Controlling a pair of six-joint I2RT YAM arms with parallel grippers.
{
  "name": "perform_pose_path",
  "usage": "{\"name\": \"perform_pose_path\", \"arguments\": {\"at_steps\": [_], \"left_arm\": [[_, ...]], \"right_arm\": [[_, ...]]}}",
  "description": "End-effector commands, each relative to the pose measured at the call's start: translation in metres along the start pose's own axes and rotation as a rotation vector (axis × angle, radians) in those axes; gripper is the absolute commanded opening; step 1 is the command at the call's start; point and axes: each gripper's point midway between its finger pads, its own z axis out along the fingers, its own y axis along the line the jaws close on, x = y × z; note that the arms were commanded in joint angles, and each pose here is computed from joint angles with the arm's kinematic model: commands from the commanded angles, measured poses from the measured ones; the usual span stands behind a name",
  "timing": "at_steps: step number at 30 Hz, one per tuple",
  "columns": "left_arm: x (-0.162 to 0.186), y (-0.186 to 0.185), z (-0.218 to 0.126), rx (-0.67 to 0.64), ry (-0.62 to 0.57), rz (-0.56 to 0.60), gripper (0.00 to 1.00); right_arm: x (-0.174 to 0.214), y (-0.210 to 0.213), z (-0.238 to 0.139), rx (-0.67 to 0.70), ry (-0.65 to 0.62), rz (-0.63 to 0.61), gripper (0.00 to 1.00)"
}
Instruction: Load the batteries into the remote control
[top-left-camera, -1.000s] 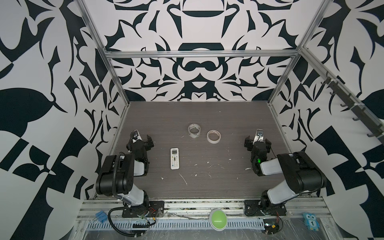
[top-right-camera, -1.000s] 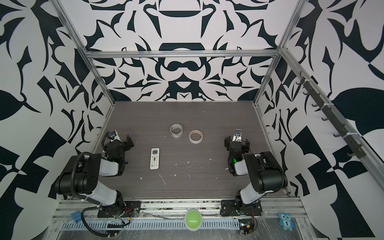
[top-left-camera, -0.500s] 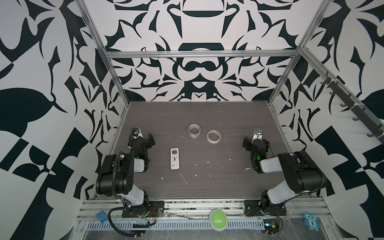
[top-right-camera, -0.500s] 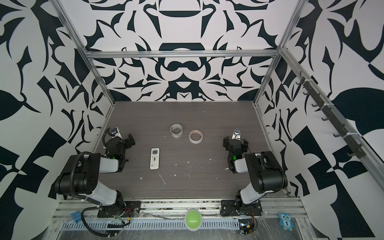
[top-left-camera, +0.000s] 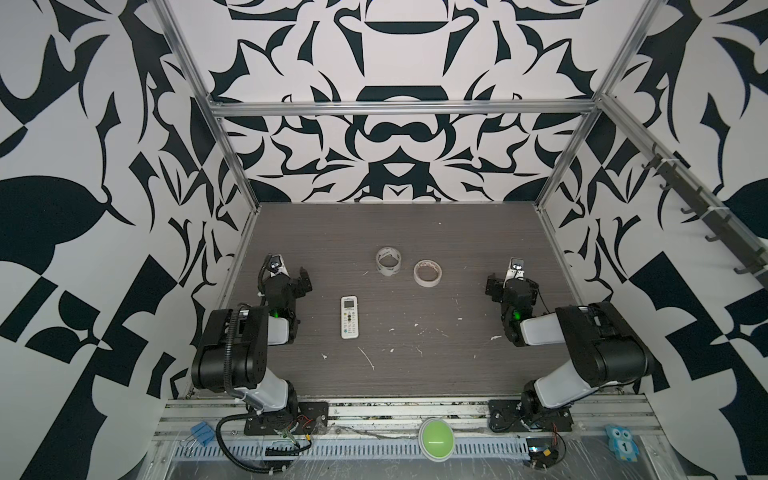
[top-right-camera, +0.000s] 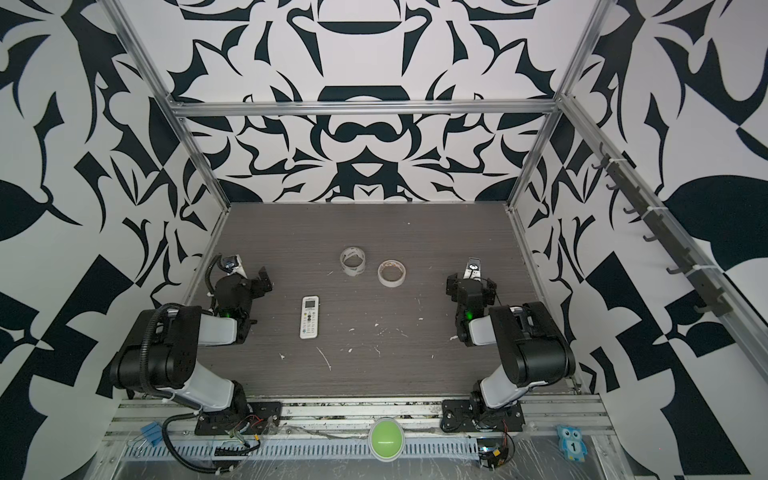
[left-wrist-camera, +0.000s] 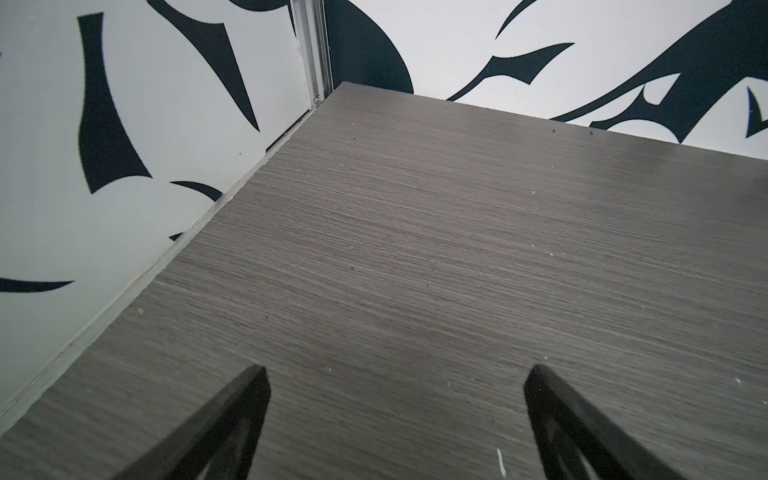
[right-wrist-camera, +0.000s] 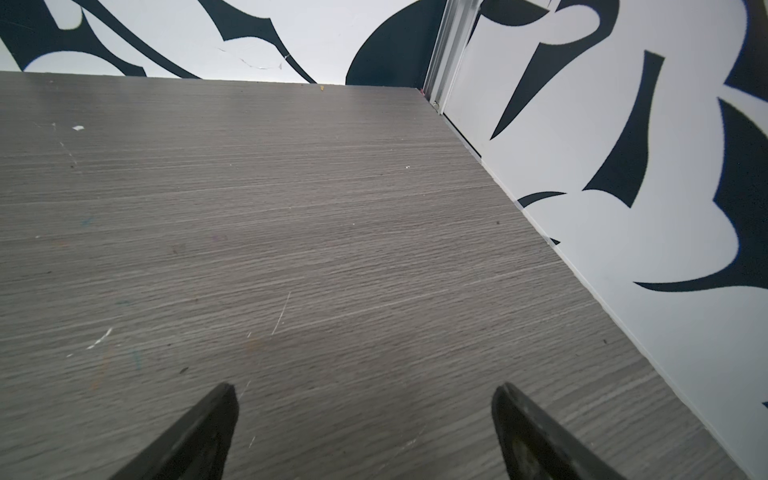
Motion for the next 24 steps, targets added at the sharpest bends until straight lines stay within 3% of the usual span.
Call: {"name": "perform_pose_path", "arguments": {"at_steps": [1, 15, 21, 24], "left_arm": [[-0.01, -0.002, 0.003, 0.006, -0.024, 0.004, 0.99], [-0.01, -0.004, 0.003, 0.012, -0.022, 0.006, 0.99], [-0.009, -0.003, 0.003, 0.012, -0.021, 0.007, 0.99], [-0.009, -0.003, 0.003, 0.013, -0.021, 0.007, 0.99]], "right_arm": [[-0.018, 0.001, 0.002, -0.001, -0.049, 0.034, 0.99], [-0.017, 0.001, 0.001, -0.002, -0.048, 0.033, 0.99], [-0.018, -0.003, -0.023, -0.044, -0.183, 0.076, 0.99], [-0.015, 0.0, -0.011, -0.018, -0.103, 0.04, 0.99]]}}
